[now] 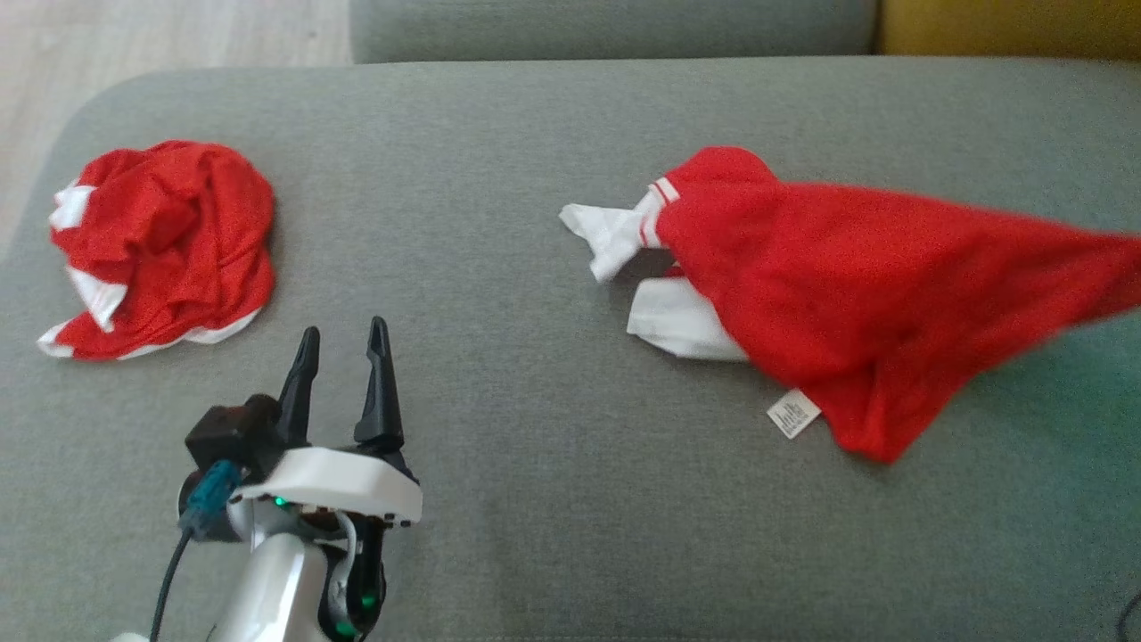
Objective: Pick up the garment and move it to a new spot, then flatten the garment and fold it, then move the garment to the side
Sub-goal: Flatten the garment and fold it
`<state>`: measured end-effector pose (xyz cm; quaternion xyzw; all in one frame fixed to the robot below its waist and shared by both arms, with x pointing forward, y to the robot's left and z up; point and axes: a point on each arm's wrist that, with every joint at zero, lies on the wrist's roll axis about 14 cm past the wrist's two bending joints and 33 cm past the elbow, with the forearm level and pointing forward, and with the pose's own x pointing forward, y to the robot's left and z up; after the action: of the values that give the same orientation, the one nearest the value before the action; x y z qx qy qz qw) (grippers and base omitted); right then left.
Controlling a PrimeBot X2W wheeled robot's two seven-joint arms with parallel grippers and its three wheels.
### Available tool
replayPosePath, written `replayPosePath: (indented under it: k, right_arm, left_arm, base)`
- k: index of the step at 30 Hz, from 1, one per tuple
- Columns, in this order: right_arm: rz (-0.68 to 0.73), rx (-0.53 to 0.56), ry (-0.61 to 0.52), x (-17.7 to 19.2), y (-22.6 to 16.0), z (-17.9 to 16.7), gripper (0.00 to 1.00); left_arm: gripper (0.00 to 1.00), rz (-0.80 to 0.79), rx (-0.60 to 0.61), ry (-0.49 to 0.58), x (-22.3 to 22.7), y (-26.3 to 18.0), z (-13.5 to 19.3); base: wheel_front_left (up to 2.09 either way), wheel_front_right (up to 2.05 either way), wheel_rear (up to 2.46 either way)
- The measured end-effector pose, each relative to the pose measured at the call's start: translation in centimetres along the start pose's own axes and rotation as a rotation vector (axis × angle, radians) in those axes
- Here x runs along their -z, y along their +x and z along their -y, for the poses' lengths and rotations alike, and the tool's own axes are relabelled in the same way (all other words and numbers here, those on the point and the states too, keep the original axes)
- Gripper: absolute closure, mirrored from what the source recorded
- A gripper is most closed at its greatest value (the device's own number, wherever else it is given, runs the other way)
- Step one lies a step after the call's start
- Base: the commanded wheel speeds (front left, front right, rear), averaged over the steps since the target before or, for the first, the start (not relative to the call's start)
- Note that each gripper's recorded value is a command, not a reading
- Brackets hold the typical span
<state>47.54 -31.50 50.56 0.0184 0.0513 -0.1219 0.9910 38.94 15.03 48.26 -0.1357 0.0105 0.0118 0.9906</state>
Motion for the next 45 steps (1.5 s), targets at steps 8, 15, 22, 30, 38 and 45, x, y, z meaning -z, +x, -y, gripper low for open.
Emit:
replayPosePath:
  k: [8, 15, 22, 30, 38, 45]
  right_arm:
    - [-0.070, 0.062, -0.032, 2.4, -2.0, 0.0, 0.00]
    - [0.166, -0.201, -0.034, -2.5, -3.6, -8.4, 0.00]
    - [0.224, -0.396, 0.017, -2.1, -8.6, -12.8, 0.00]
    - [0.145, -0.420, 0.044, 1.6, -12.1, -12.7, 0.00]
    - [-0.039, -0.469, 0.091, 6.1, -13.8, -14.0, 0.00]
    - [-0.253, -0.476, 0.099, 10.9, -14.9, -13.9, 0.00]
  left_arm:
    - [0.00, -0.010, 0.055, 0.011, 0.5, 1.4, 1.6]
    - [0.00, 0.007, 0.082, 0.007, -0.1, 1.6, 2.6]
    - [0.00, 0.051, 0.126, -0.004, -1.5, 1.7, 3.8]
    - [0.00, 0.057, 0.150, 0.000, -1.7, 1.7, 4.6]
    - [0.00, 0.038, 0.159, 0.005, -0.9, 1.9, 4.8]
    - [0.00, 0.004, 0.151, 0.007, 0.2, 1.9, 4.4]
  base:
    - [0.00, 0.00, 0.00]
    - [0.00, 0.00, 0.00]
    - [0.00, 0.00, 0.00]
    - [0.00, 0.00, 0.00]
    - [0.00, 0.00, 0.00]
    - [0.00, 0.00, 0.00]
